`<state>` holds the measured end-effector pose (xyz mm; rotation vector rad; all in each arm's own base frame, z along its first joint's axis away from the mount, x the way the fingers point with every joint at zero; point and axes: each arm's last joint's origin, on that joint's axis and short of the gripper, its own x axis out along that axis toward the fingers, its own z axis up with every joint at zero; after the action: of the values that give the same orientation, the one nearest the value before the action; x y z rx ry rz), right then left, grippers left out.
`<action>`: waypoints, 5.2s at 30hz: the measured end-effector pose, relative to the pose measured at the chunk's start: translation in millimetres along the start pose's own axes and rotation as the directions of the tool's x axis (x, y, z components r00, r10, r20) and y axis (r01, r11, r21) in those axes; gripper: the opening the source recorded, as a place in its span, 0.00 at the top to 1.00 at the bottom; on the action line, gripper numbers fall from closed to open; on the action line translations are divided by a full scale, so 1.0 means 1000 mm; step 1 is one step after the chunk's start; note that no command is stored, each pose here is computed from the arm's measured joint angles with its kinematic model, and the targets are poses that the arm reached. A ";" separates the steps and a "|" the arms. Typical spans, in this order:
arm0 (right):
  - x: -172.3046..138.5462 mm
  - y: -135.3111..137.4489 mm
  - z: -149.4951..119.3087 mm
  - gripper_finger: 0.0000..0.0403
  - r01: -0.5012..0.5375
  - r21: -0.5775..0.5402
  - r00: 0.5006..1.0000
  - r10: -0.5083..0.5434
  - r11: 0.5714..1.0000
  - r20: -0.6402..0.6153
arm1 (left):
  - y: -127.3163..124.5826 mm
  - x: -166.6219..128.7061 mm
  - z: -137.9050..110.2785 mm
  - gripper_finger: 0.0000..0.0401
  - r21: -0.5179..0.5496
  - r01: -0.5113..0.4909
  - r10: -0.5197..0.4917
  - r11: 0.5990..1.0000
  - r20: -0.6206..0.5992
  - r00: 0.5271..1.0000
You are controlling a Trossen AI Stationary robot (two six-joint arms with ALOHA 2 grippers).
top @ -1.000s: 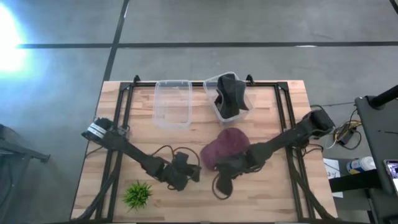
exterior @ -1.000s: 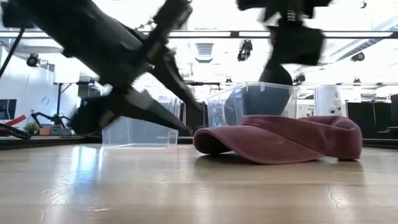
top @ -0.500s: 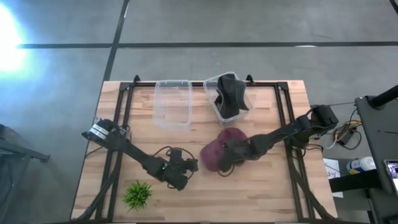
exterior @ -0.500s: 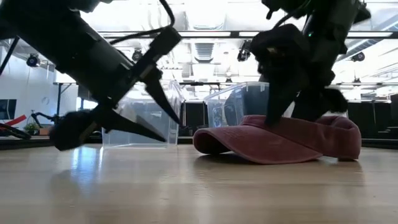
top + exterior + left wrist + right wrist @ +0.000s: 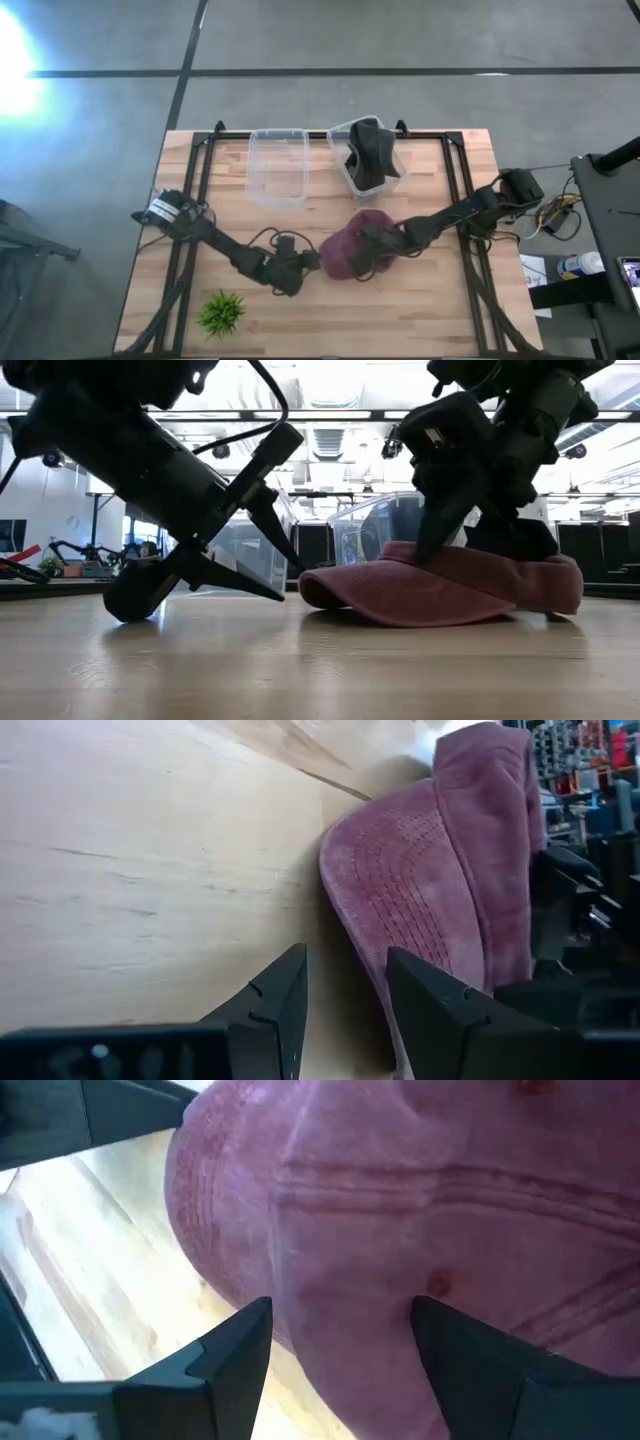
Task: Pick & Place hat
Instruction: Put the red cap into the left transparent bin, then return to Home Position
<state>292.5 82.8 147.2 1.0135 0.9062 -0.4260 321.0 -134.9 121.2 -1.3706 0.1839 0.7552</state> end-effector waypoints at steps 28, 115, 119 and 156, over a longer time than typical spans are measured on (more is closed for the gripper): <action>-0.051 0.082 0.008 0.41 0.035 -0.296 0.993 -0.068 0.954 -0.100 | -0.050 -0.036 0.034 0.97 0.267 0.199 -0.171 0.943 -0.124 0.977; -0.162 -0.007 0.006 0.41 -0.318 -0.611 0.711 0.609 0.725 0.352 | 0.020 -0.166 0.200 0.73 0.631 0.738 -0.683 0.239 -0.431 0.590; -0.158 -0.036 -0.001 0.41 -0.322 -0.550 0.714 0.580 0.770 0.393 | 0.043 -0.168 0.203 0.73 0.629 0.739 -0.691 0.242 -0.423 0.586; -0.093 -0.158 -0.034 0.41 -0.089 -0.492 0.809 0.351 0.866 0.471 | 0.092 -0.142 0.209 0.73 0.787 0.471 -0.605 0.399 -0.160 0.780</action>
<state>115.5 26.0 129.4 0.5075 0.3210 -0.2591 96.8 6.3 169.4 -0.4068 -0.0672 0.1315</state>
